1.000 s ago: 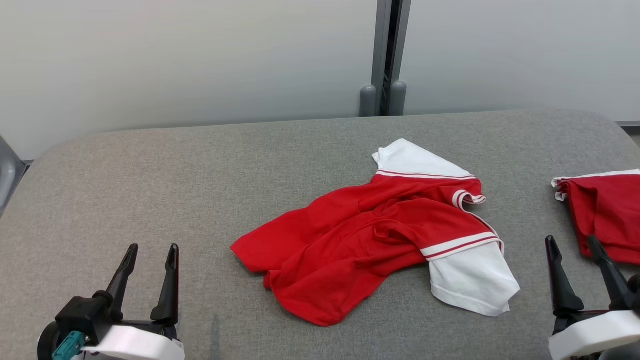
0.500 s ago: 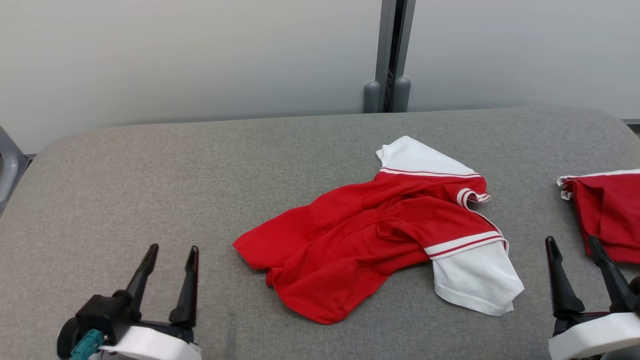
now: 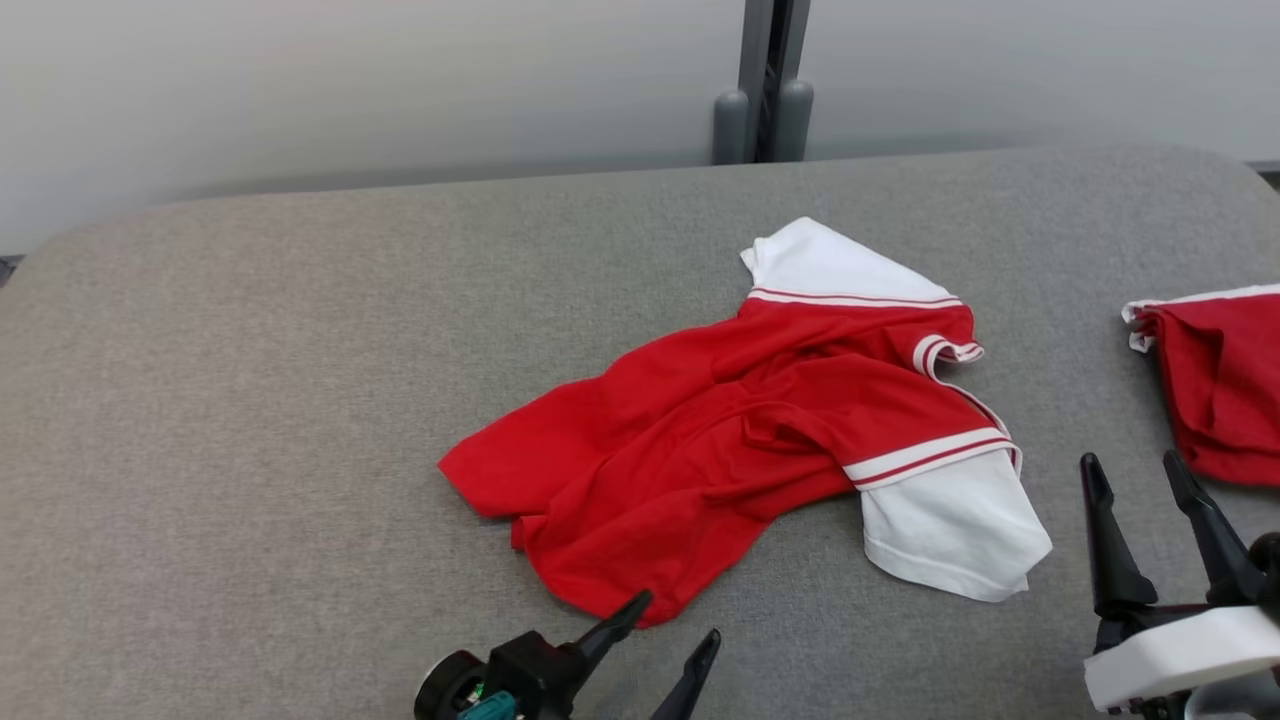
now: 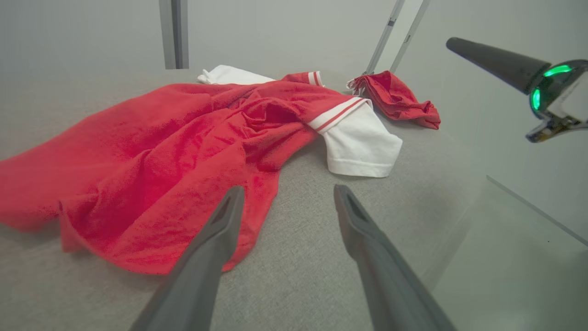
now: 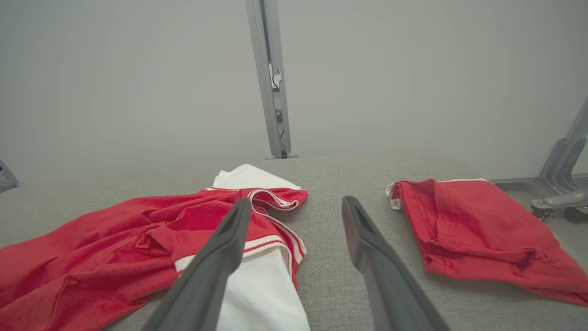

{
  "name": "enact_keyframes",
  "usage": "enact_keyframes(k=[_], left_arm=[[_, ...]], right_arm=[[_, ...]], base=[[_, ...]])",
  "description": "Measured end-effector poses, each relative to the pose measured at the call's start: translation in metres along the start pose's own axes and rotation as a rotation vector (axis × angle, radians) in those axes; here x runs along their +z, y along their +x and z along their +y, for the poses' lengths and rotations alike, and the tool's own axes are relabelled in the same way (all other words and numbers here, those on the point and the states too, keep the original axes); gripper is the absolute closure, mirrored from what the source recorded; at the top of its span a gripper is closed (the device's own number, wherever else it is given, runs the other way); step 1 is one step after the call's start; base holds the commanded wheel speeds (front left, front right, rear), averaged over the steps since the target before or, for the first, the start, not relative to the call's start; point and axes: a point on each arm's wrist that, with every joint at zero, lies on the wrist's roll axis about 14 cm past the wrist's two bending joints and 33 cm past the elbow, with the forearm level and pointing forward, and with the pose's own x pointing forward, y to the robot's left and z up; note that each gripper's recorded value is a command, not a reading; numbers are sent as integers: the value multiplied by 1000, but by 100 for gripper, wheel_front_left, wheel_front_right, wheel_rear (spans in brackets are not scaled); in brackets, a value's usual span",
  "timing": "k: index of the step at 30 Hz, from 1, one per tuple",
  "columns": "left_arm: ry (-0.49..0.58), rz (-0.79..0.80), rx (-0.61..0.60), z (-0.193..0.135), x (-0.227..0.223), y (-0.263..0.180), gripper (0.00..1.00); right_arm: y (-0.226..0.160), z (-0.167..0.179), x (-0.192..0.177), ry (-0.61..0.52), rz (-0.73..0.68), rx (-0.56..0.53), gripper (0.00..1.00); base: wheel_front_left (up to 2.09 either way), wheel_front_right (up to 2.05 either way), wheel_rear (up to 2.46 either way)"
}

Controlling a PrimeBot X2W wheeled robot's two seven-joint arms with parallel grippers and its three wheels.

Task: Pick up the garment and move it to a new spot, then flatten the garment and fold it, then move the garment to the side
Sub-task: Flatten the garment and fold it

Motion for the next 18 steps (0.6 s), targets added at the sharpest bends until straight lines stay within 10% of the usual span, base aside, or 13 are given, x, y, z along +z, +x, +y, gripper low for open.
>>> enact_keyframes(k=[14, 16, 18], left_arm=[[24, 267, -34, 21, -68, 29, 3], [24, 280, -33, 23, -71, 31, 82], [26, 280, -32, 25, -73, 33, 100]], right_arm=[[4, -20, -28, 11, 71, -64, 0], [3, -22, -35, 17, 91, -74, 0], [0, -25, -45, 22, 128, -83, 0]], base=[[0, 0, 0], [0, 0, 0], [0, 0, 0]])
